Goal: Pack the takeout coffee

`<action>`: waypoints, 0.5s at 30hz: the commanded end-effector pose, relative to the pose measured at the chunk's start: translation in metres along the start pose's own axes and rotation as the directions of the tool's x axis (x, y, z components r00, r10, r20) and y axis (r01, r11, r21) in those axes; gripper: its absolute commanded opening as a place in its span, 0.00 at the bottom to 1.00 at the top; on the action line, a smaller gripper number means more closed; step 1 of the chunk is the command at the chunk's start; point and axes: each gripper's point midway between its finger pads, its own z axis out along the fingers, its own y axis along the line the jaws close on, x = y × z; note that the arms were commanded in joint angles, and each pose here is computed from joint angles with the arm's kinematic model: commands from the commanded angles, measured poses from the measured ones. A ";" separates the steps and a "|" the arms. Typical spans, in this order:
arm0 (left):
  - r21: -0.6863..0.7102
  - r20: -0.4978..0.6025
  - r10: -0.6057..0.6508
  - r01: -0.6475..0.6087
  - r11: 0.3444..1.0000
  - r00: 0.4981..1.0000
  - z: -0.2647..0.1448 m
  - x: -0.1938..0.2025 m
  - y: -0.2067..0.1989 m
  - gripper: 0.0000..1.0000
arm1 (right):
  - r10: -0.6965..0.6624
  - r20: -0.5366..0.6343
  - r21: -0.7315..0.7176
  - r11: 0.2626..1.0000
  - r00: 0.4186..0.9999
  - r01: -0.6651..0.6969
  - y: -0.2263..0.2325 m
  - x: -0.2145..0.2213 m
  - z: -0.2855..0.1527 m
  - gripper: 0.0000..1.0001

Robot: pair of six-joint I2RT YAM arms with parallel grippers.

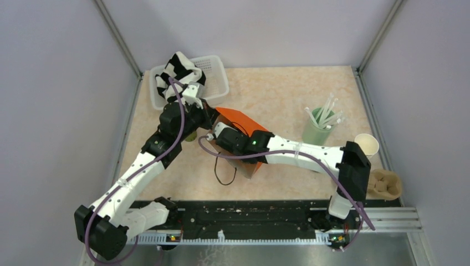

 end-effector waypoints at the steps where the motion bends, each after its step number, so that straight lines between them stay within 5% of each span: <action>1: 0.051 0.085 -0.001 -0.003 0.999 0.996 -0.003 -0.024 -0.014 0.00 | -0.013 0.061 0.003 1.000 0.998 0.012 -0.005 -0.025 0.005 0.43; 15: 0.065 0.075 -0.004 -0.001 0.998 0.997 0.000 -0.023 -0.021 0.00 | -0.036 0.066 -0.028 0.999 0.997 0.038 0.006 -0.020 0.024 0.81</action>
